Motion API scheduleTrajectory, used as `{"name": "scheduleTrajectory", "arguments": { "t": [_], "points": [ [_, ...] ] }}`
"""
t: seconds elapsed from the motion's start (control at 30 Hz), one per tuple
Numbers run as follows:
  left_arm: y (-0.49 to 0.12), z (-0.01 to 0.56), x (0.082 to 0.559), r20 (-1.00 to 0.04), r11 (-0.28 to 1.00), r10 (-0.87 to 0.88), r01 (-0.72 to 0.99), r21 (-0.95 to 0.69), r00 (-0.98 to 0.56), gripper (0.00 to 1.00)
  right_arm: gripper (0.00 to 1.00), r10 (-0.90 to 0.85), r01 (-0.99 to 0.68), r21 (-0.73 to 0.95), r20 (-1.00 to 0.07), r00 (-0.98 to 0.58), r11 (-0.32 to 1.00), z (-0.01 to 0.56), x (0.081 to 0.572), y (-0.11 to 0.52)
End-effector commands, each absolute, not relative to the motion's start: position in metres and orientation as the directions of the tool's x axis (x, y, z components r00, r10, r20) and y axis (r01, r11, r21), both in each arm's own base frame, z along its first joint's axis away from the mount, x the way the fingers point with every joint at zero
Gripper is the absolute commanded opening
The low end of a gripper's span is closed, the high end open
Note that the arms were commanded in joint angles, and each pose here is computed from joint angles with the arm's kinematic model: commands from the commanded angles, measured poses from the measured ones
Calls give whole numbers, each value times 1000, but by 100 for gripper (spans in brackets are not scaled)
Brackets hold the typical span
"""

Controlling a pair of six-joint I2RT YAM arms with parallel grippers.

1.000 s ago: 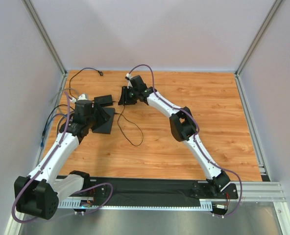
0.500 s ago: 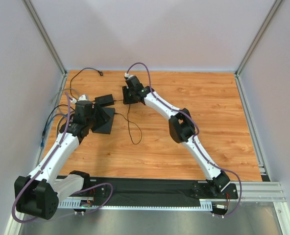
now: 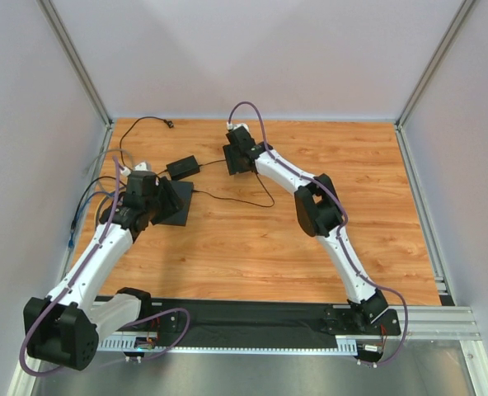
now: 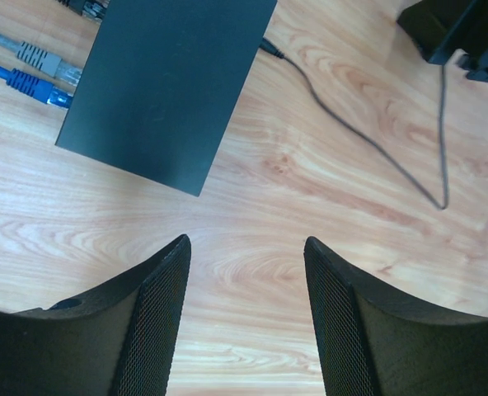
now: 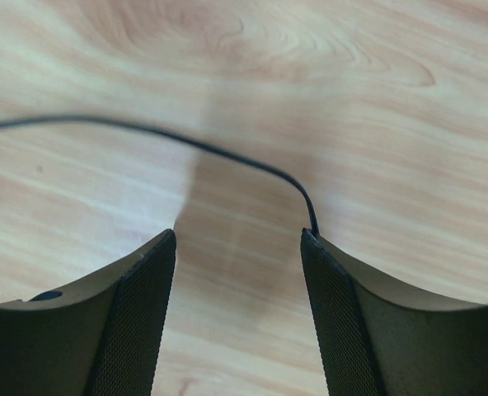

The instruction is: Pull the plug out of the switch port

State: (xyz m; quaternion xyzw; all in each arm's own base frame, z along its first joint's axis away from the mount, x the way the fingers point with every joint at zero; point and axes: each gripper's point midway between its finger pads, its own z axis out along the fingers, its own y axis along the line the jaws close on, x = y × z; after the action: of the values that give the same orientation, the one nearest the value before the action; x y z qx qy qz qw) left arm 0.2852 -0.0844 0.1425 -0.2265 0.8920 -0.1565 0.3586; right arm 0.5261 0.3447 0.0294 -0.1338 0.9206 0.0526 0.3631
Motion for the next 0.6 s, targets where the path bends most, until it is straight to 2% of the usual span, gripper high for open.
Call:
{"name": "scheduleTrajectory", "arguments": {
  "t": [0.0, 0.13, 0.17, 0.27, 0.43, 0.57],
  "points": [
    [-84, 155, 293, -599, 889, -441, -234, -393, -669, 65, 65, -183, -372, 61, -790, -585, 926, 105, 524, 372],
    [-81, 142, 294, -538, 930, -353, -225, -291, -765, 64, 67, -171, -442, 142, -784, -596, 886, 122, 500, 382],
    [-83, 145, 297, -540, 936, -336, -208, -285, -772, 64, 68, -144, -454, 171, -802, -580, 874, 142, 496, 384],
    [-82, 143, 296, -521, 942, -320, -207, -265, -791, 65, 68, -121, -470, 203, -811, -572, 859, 151, 482, 381],
    [-77, 139, 297, -513, 956, -284, -198, -217, -810, 66, 70, -108, -583, 325, -802, -587, 745, 151, 448, 399],
    [-71, 135, 303, -534, 964, -263, -196, -181, -804, 66, 70, -161, -664, 430, -754, -637, 611, 130, 426, 426]
  ]
}}
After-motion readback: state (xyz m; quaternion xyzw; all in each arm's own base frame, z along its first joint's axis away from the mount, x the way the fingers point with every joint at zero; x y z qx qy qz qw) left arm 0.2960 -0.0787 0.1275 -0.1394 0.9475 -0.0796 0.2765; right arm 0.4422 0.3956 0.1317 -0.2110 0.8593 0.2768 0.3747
